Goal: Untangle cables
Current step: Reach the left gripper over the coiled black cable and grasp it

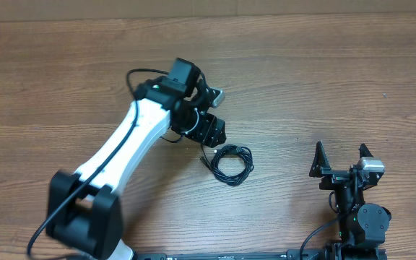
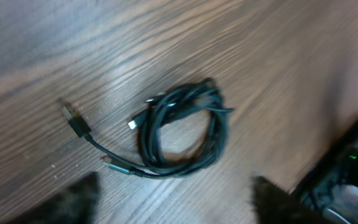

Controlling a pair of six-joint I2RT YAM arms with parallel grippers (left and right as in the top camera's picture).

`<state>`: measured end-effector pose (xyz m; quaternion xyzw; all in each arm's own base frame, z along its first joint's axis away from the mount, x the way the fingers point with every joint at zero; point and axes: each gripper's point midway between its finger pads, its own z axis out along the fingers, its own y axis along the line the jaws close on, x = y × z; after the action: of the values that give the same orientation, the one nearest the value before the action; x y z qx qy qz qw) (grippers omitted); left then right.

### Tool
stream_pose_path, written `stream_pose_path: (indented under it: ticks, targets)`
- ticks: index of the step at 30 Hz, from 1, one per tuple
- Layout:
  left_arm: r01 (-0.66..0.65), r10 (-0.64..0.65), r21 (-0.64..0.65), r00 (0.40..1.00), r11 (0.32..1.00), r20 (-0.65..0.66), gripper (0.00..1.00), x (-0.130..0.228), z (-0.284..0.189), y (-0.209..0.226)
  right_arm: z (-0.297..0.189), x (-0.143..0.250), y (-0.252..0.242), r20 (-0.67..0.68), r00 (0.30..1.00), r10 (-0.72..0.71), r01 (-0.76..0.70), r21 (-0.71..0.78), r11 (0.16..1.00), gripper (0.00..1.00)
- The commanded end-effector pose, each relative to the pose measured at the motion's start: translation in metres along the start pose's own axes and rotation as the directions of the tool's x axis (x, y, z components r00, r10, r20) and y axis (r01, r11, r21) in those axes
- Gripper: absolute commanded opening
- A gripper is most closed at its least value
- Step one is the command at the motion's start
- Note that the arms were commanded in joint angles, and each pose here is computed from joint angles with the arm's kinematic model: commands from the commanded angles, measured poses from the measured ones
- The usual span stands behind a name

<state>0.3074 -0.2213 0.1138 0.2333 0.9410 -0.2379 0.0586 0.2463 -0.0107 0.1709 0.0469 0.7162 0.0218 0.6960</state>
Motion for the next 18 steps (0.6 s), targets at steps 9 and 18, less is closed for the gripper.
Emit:
stream_pose_path:
  ticks: [9, 18]
  targets:
    - [0.007, -0.034, -0.152, 0.984, 0.988, -0.177, 0.5, 0.015, 0.085, 0.022, 0.0, 0.001, -0.003, 0.008, 1.0, 0.004, -0.004, 0.014, 1.0, 1.0]
    - [0.075, -0.148, -0.379, 0.975, 0.922, -0.166, 0.21, 0.024, 0.101, 0.044, 0.0, 0.001, -0.003, 0.008, 1.0, 0.004, -0.004, 0.014, 1.0, 1.0]
